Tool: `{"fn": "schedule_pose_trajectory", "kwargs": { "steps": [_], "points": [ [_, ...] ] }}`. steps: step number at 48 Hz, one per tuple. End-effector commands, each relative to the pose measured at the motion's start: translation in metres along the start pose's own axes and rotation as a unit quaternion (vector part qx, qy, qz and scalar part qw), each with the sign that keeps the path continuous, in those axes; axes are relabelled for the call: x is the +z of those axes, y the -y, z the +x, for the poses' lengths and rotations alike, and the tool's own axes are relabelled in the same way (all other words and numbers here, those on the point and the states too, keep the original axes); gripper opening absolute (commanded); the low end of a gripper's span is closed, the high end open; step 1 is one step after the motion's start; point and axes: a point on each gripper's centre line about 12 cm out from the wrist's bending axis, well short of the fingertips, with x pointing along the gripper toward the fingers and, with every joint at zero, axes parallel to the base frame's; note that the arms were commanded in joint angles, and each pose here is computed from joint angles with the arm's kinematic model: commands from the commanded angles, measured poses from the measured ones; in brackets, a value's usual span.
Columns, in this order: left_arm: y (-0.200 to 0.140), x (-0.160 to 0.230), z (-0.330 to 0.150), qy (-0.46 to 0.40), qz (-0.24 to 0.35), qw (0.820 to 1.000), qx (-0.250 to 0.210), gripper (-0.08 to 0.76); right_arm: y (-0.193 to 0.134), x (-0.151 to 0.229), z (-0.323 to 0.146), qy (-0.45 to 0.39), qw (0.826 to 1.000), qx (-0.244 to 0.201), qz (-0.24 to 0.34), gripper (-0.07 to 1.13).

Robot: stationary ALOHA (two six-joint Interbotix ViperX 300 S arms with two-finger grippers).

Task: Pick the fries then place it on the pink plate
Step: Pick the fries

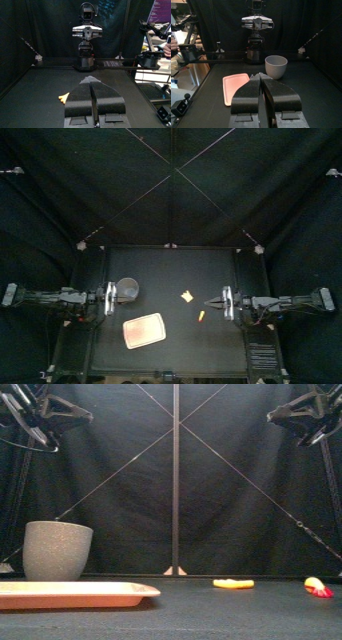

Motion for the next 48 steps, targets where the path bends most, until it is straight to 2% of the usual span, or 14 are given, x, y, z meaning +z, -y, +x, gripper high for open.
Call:
{"fn": "schedule_pose_trajectory", "kwargs": {
  "steps": [1, 10, 17, 23, 33, 37, 43, 48],
  "points": [
    [-0.004, 0.009, 0.004, 0.011, 0.002, 1.000, 0.010, -0.008, 0.014, 0.000, 0.006, -0.005, 0.999, -0.036, 0.018, 0.10],
    [-0.004, 0.008, 0.004, 0.009, 0.001, 1.000, 0.009, -0.001, 0.052, -0.021, 0.024, -0.060, 0.987, -0.128, 0.079, 0.12],
    [-0.005, 0.007, 0.004, 0.007, 0.002, 1.000, 0.011, -0.001, 0.073, -0.036, 0.045, -0.128, 0.973, -0.164, 0.100, 0.23],
    [-0.006, 0.004, 0.003, 0.004, 0.002, 1.000, 0.015, -0.001, 0.079, -0.045, 0.060, -0.176, 0.965, -0.166, 0.102, 0.43],
    [-0.009, 0.002, 0.003, 0.001, 0.003, 1.000, 0.022, -0.001, 0.089, -0.053, 0.073, -0.218, 0.953, -0.178, 0.116, 0.94],
    [-0.011, 0.002, 0.003, 0.001, 0.003, 1.000, 0.027, -0.001, 0.094, -0.055, 0.074, -0.229, 0.948, -0.184, 0.123, 1.06],
    [-0.013, 0.001, 0.002, 0.000, 0.004, 0.999, 0.033, -0.001, 0.097, -0.063, 0.078, -0.255, 0.940, -0.187, 0.129, 1.05],
    [-0.015, 0.000, 0.002, -0.002, 0.003, 0.999, 0.037, -0.001, 0.097, -0.076, 0.083, -0.302, 0.921, -0.188, 0.160, 1.05]
  ]
}}
